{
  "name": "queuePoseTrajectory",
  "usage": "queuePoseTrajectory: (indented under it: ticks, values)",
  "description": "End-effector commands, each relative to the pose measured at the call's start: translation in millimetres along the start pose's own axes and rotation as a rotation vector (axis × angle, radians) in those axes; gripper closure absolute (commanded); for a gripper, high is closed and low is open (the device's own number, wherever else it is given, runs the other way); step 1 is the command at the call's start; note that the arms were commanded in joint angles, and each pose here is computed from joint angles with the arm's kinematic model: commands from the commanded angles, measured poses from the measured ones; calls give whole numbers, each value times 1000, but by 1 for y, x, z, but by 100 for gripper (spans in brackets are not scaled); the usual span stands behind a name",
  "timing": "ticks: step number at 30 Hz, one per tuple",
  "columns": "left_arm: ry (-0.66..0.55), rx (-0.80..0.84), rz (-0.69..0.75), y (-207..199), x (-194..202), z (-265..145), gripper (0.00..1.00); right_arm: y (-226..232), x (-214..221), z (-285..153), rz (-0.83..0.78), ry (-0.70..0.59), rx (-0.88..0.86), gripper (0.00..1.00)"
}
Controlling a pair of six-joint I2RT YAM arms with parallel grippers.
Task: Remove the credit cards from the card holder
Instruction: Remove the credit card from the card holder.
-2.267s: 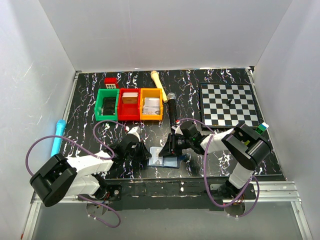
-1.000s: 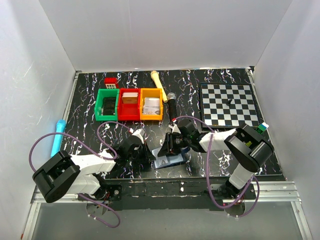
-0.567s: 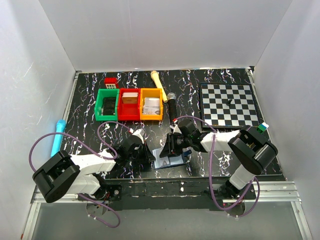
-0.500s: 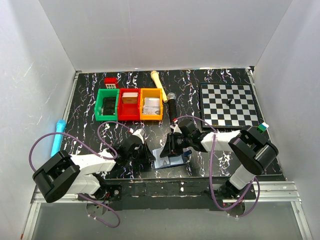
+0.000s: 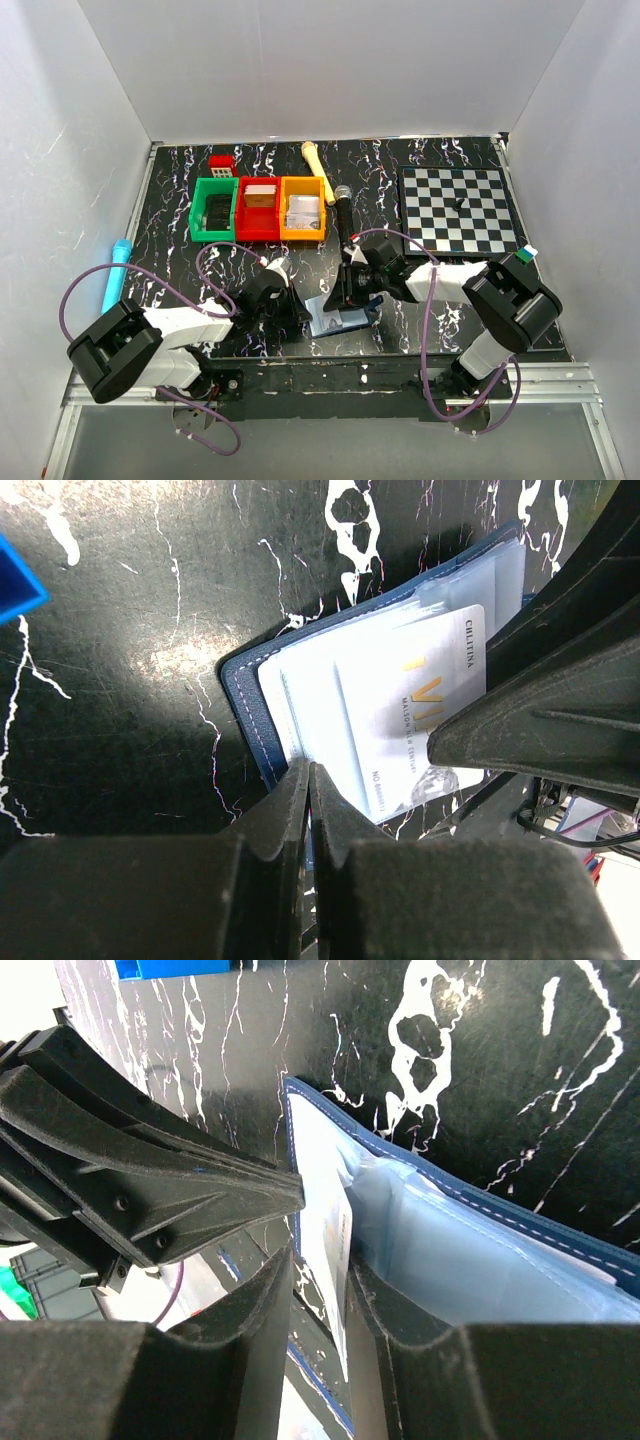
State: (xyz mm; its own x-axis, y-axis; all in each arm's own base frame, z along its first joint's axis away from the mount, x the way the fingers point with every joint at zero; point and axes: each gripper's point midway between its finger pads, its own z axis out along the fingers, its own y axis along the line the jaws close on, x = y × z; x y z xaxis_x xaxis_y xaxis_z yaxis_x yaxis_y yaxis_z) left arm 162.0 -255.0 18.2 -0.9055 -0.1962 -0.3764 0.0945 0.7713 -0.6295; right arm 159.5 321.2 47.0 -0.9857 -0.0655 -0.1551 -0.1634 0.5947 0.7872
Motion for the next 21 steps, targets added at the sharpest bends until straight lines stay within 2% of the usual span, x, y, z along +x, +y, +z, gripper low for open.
queuePoseTrajectory:
  ticks: [1, 13, 21]
  values:
    - [102, -179, 11, 50, 33, -4, 100, 7, -6, -8, -28, -31, -22, 67]
    - [96, -172, 8, 50, 33, -5, 100, 1, -9, -13, -20, -47, -23, 68]
    - [96, -170, 7, 50, 33, -4, 100, 2, -10, -15, -18, -55, -34, 73]
